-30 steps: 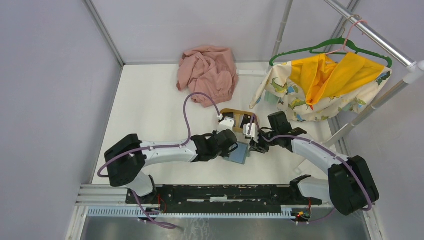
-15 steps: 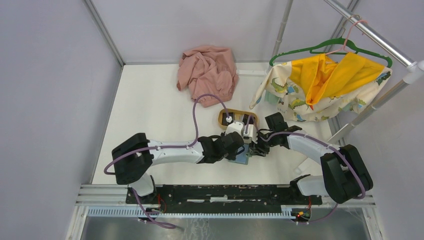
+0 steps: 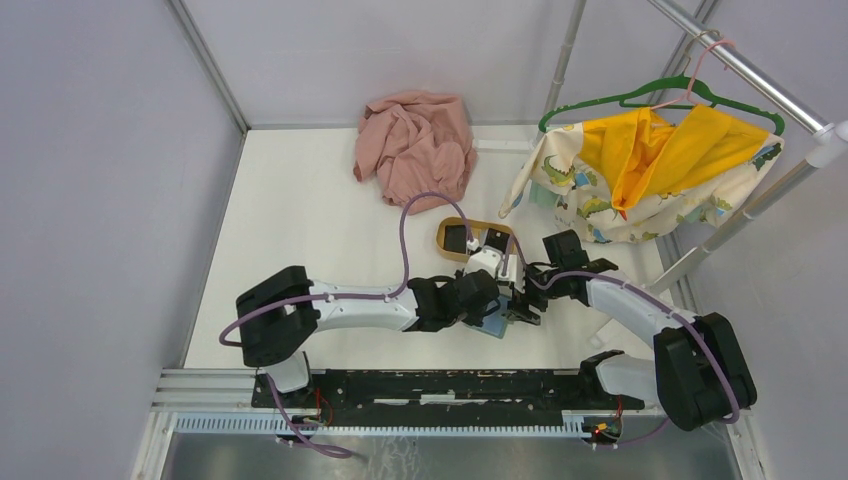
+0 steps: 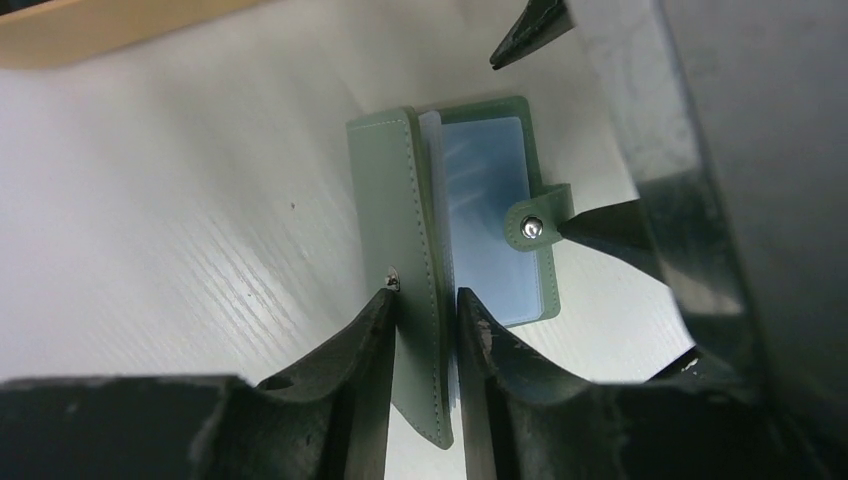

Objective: Put the credit cards into the card holder
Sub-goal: Close the card holder at the center of the board.

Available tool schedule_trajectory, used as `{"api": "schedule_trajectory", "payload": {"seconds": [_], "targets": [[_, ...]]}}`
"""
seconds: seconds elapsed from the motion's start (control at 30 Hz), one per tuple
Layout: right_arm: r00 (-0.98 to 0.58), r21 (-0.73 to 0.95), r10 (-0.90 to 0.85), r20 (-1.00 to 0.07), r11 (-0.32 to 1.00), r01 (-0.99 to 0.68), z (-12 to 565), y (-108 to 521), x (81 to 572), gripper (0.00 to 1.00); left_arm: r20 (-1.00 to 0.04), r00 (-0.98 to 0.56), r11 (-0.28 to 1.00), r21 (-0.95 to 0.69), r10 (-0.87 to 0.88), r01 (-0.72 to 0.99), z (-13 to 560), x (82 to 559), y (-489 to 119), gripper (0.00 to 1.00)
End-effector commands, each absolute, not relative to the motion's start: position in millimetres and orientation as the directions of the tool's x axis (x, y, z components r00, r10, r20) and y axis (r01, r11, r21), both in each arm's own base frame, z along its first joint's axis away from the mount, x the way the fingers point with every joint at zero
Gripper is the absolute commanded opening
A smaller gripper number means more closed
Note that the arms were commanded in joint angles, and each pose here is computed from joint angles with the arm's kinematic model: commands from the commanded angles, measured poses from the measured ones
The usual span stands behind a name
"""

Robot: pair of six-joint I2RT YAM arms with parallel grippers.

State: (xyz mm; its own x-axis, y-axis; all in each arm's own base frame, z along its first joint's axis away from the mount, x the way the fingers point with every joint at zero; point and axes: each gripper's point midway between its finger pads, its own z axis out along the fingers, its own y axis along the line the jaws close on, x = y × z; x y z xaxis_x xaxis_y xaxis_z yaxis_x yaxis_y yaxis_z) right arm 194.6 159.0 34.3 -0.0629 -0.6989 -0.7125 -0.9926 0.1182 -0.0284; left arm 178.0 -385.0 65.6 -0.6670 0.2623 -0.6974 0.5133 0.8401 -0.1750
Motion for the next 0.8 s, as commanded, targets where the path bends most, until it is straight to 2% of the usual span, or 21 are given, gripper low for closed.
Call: {"api": "schedule_trajectory", "payload": {"seconds": [0.0, 0.13, 0.33, 0.43, 0.67, 0.77], "targets": [[0.165, -0.152, -0.618, -0.769, -0.074, -0.986, 45, 180, 186, 0.77, -0.712, -0.663, 0.841, -0.196, 0.231, 0.503, 67, 189, -396, 0.34], [0.192, -0.143, -0.617, -0.763, -0.127, -0.981, 48, 179, 180, 0.77, -0.715, -0.663, 0.851, -0.191, 0.221, 0.49, 66, 190, -392, 0.31], [0.218, -0.143, -0.543, -0.811, -0.179, -0.974, 65, 187, 167, 0.79, -0.728, -0.663, 0.892, -0.168, 0.174, 0.419, 63, 197, -369, 0.1], [0.199, -0.14, -0.53, -0.824, -0.149, -0.979, 73, 189, 173, 0.82, -0.739, -0.662, 0.9, -0.198, 0.122, 0.387, 65, 198, -360, 0.02], [0.174, -0.189, -0.558, -0.811, -0.032, -0.981, 64, 183, 192, 0.81, -0.746, -0.665, 0.919, -0.227, 0.049, 0.322, 70, 200, -341, 0.02], [0.152, -0.164, -0.574, -0.804, -0.032, -0.986, 54, 185, 190, 0.8, -0.747, -0.663, 0.92, -0.233, 0.038, 0.315, 72, 200, -339, 0.02]]}}
